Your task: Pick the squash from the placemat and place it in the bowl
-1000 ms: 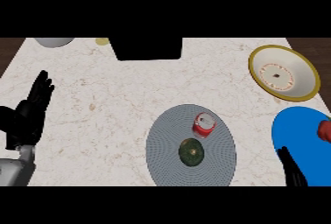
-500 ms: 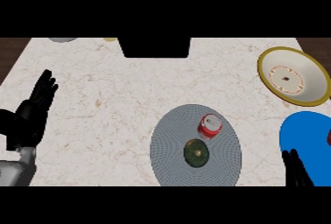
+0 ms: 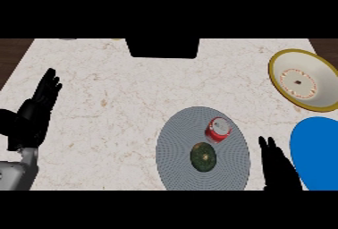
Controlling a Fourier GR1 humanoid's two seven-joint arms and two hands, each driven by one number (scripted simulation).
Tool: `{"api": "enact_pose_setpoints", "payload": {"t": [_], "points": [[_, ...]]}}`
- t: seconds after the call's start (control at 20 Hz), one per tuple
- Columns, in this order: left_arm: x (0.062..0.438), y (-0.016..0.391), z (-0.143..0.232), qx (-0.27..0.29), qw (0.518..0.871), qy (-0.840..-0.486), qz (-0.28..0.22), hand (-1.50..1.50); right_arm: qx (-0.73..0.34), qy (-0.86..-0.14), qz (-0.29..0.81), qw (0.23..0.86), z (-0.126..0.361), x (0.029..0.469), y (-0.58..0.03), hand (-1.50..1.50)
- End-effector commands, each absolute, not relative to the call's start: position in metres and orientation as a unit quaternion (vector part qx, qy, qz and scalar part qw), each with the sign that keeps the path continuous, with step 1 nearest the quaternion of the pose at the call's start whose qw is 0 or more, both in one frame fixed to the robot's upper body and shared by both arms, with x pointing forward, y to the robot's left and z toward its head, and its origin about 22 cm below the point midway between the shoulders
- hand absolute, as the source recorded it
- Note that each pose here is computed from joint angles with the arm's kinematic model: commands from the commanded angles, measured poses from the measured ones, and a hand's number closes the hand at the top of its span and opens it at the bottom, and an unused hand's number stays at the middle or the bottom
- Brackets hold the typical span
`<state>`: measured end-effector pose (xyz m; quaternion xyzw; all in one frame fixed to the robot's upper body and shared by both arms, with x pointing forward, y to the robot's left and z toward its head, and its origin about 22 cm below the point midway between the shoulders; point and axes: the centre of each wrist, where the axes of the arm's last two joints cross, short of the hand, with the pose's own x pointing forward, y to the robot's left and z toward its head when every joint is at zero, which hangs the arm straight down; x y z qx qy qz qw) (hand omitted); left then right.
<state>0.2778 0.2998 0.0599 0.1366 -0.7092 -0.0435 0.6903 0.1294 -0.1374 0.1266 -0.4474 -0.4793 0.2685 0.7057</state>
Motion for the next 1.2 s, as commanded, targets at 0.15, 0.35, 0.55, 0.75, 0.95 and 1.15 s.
{"api": "enact_pose_setpoints", "payload": {"t": [0.15, 0.35, 0.55, 0.75, 0.95, 1.15], "points": [[0.282, 0.295, 0.055, 0.145, 0.687, -0.711, -0.034, 0.0, -0.394, -0.401, 0.33, 0.758, 0.118, 0.176, -0.127, -1.5], [0.283, 0.31, 0.06, 0.149, 0.684, -0.713, -0.044, 0.0, -0.368, -0.343, 0.375, 0.779, 0.098, 0.187, -0.12, -1.5], [0.276, 0.31, 0.061, 0.142, 0.694, -0.705, -0.037, 0.0, -0.347, -0.31, 0.391, 0.794, 0.093, 0.208, -0.121, -1.5], [0.274, 0.322, 0.072, 0.141, 0.69, -0.708, -0.036, 0.0, -0.372, -0.293, 0.405, 0.782, 0.081, 0.214, -0.112, -1.5], [0.272, 0.321, 0.051, 0.156, 0.691, -0.705, -0.035, 0.0, -0.43, -0.334, 0.403, 0.736, 0.098, 0.214, -0.095, -1.5], [0.272, 0.316, 0.055, 0.148, 0.691, -0.707, -0.032, 0.0, -0.428, -0.323, 0.41, 0.738, 0.076, 0.223, -0.087, -1.5]]}}
